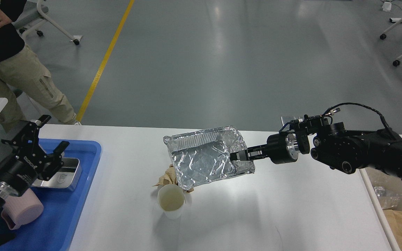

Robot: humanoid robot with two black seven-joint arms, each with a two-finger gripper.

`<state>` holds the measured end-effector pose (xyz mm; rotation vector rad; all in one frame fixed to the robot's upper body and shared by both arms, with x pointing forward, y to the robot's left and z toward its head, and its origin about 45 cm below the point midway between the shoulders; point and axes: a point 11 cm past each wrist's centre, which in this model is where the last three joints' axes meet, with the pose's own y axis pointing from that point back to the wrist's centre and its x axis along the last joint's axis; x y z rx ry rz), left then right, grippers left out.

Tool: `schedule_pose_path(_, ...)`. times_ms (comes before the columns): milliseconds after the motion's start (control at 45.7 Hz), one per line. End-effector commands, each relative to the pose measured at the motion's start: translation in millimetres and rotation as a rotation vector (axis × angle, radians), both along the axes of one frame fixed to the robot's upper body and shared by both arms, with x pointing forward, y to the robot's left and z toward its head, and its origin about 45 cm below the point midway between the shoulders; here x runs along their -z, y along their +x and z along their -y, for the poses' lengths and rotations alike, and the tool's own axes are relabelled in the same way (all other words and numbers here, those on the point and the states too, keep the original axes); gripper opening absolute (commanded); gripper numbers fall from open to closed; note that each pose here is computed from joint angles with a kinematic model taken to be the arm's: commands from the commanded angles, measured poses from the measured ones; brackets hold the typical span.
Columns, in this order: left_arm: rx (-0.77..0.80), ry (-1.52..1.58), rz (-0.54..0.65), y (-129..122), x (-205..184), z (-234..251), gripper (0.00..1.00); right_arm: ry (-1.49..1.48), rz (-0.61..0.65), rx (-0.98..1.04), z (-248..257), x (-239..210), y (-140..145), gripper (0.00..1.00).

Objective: Tidy desktop
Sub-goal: 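Hold the foil tray raised while the left gripper reaches out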

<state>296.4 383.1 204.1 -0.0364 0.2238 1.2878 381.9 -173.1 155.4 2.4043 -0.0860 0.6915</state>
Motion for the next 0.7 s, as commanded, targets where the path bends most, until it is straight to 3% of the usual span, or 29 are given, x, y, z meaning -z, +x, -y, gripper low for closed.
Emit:
schedule_pose_path(0,0.019,0.130,-0.029,0,-17,-23,0.97,0.002,0.000,0.000,-1,1,-1,0.00)
schedule_pose_path(241,0.120,0.364,-0.084,-3,-48,-55,0.97,0.005,0.001,0.002,-1,2,-1,0.00)
schedule_pose_path(394,0.136,0.473,-0.047,-2,-72,-71,0.97,0.005,-0.001,0.006,0,4,-2,0.00)
schedule_pose_path(679,0.251,0.774,-0.124,-11,-68,-79,0.97,0.003,-0.003,0.013,1,9,-3,0.00)
